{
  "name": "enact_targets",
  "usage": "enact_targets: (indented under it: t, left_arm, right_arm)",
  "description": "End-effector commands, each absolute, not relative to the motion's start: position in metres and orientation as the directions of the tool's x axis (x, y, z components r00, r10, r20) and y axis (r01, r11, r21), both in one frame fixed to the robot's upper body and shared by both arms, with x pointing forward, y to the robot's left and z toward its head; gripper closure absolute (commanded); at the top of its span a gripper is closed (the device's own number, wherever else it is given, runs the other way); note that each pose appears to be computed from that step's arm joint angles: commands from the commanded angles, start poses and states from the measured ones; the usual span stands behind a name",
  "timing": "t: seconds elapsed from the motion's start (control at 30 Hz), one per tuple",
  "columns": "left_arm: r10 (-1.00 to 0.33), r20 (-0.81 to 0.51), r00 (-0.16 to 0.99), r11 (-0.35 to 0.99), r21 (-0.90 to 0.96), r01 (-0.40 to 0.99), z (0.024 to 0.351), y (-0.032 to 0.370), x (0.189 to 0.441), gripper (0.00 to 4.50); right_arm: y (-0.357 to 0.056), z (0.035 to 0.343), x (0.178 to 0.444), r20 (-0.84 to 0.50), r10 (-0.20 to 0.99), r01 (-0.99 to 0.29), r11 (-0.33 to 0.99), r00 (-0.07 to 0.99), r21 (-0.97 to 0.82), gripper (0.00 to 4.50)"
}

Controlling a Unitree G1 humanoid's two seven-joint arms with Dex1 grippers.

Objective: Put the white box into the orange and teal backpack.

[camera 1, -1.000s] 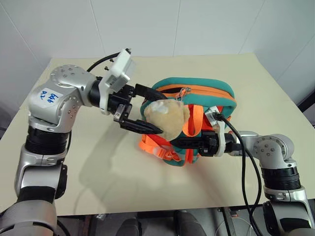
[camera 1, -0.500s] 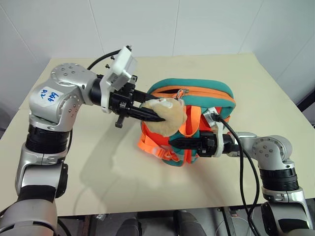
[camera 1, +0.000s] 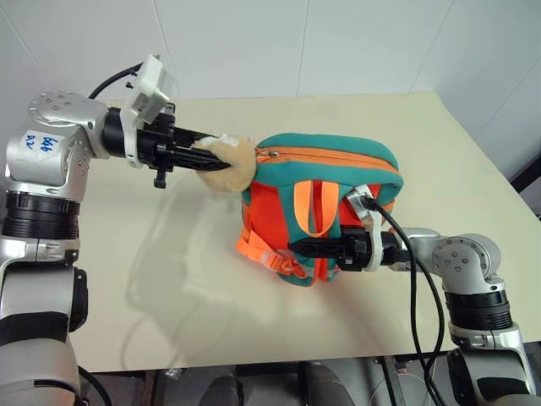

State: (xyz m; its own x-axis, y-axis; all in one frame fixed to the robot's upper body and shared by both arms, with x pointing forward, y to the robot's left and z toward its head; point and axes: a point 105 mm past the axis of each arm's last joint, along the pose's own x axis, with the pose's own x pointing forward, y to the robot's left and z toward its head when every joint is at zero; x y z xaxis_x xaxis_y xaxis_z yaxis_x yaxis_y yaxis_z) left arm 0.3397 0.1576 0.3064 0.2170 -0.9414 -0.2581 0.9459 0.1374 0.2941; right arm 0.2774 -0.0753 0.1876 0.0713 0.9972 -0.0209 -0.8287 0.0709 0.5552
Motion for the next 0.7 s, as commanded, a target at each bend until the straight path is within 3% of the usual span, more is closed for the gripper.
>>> enact_targets:
  t: [0.03, 0.3, 0.7]
  left_arm:
    - [-0.920, -0.253, 0.300, 0.225, 0.285, 0.932, 0.304, 0.179, 0.349, 3.58]
    - [-0.887, -0.292, 0.357, 0.321, 0.165, 0.933, 0.257, 0.197, 0.369, 3.58]
    - [-0.879, -0.339, 0.336, 0.347, 0.030, 0.937, 0.182, 0.160, 0.395, 3.58]
  right_arm:
    - [-0.076, 0.193, 0.273, 0.000, 0.998, -0.839, 0.057, 0.068, 0.541, 3.97]
    - [-0.079, 0.193, 0.272, -0.003, 0.996, -0.838, 0.073, 0.085, 0.541, 3.97]
    - [-0.078, 0.195, 0.271, 0.001, 0.996, -0.838, 0.074, 0.089, 0.541, 3.97]
